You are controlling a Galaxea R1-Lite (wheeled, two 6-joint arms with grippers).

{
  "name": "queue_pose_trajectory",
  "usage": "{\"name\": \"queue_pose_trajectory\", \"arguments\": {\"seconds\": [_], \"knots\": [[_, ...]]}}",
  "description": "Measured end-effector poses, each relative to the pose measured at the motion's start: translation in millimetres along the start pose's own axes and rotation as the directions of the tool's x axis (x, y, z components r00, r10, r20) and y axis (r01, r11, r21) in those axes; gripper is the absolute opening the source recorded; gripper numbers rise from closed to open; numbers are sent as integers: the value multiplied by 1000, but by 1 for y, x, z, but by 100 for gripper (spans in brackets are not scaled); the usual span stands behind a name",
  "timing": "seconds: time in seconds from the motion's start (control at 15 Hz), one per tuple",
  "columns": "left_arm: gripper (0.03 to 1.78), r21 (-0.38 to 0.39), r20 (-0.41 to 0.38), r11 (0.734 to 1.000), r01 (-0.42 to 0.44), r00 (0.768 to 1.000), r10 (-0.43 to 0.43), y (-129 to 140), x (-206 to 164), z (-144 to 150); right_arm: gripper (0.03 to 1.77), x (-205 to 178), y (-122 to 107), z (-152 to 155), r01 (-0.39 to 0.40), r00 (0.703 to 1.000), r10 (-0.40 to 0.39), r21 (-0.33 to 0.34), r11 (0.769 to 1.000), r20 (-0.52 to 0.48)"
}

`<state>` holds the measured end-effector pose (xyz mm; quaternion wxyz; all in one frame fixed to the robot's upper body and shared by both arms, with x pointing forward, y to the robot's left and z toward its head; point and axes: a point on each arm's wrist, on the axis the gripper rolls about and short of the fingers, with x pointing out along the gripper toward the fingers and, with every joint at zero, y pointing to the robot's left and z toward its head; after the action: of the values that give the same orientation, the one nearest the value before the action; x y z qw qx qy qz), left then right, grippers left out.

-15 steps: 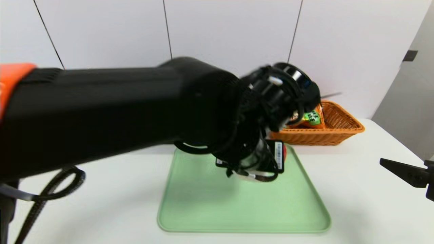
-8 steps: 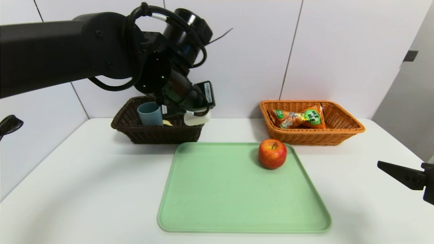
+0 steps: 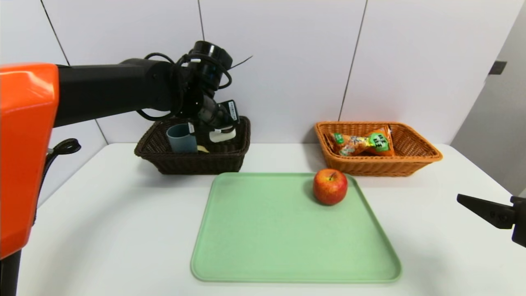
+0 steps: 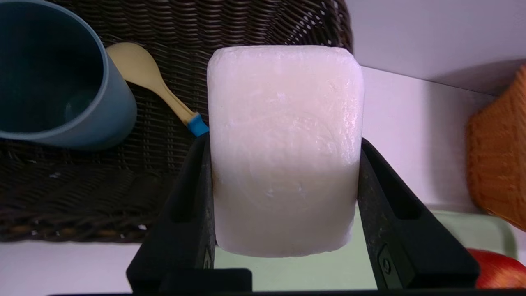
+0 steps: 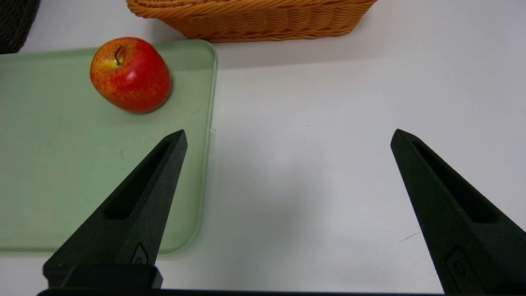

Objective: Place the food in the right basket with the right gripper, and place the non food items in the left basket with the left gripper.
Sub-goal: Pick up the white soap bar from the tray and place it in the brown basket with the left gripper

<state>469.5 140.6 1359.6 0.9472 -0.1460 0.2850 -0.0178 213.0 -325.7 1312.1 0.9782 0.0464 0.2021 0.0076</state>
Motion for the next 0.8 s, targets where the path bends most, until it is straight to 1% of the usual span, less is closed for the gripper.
{"name": "queue_pose_trajectory", "arguments": {"seconds": [0.13, 0.27, 0.53, 0.8], "knots": [[97, 16, 13, 1000, -14, 1000, 14, 4, 18, -2, 171, 0, 0, -1, 1, 1000, -1, 0, 1000, -3], [97, 38, 5, 999, -27, 1000, 27, 7, 31, -7, 171, 0, 0, 0, 1, 1000, -1, -2, 1000, -3], [97, 61, 4, 997, -40, 999, 40, 10, 52, -13, 171, 0, 0, 0, -1, 1000, 1, -1, 1000, -2], [97, 77, -12, 994, -71, 997, 73, 21, 70, -18, 171, 0, 0, 0, -5, 1000, 5, -4, 1000, 1]]}}
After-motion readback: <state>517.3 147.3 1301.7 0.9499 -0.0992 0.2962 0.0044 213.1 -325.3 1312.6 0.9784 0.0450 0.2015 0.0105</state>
